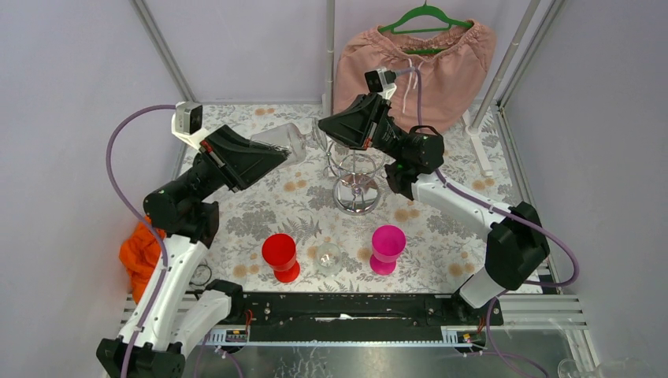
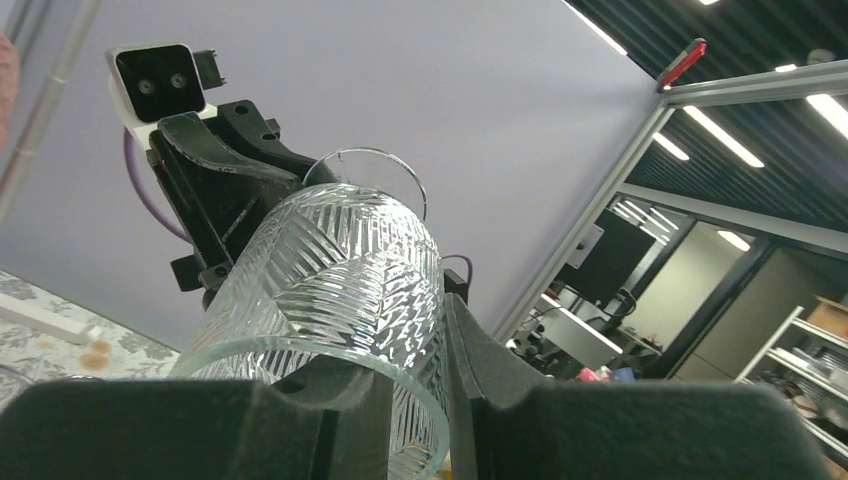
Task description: Take the wine glass off the wine glass rack
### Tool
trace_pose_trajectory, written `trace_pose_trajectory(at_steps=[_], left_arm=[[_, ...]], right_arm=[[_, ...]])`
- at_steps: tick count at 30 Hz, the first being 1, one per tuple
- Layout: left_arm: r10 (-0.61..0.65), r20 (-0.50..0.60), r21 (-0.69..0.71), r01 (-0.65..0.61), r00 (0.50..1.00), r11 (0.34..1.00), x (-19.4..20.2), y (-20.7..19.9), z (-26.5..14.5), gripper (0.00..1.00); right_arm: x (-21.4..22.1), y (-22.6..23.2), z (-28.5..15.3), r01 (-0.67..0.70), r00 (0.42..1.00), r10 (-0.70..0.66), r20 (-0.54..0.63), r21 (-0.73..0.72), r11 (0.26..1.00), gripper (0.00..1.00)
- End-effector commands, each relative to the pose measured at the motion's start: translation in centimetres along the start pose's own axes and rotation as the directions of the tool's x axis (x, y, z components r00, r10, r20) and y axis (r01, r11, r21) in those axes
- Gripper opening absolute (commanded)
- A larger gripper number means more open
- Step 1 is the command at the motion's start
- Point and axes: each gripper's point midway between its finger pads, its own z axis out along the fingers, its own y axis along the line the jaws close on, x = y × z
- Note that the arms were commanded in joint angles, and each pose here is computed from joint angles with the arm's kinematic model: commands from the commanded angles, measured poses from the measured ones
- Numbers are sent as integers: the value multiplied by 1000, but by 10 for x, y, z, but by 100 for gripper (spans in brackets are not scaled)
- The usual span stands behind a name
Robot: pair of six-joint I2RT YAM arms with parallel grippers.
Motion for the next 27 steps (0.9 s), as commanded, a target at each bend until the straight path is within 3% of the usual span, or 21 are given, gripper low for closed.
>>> trace_pose_trajectory(at_steps=[1,4,14,20,27], left_arm=[[99,5,-63,-98,995,993,-6,3,3,0],[130,8,-77,-129,991,989,-8,-4,3,0],[166,6,-76,-165,986,983,-9,-19,1,0],[187,12,-98,-185,982,978,-10,-21,0,0],[244,14,-151,-239,970,959,-16,-29,-1,0]], right_arm=[[21,-1,-2,49,994,-45,-95,43,998,12],[21,1,-2,52,994,-48,-97,40,998,20],[21,-4,-4,19,996,-15,-89,41,999,29],[21,-5,-5,20,996,-16,-83,46,999,54],[22,-10,-10,44,996,-36,-81,96,994,61]])
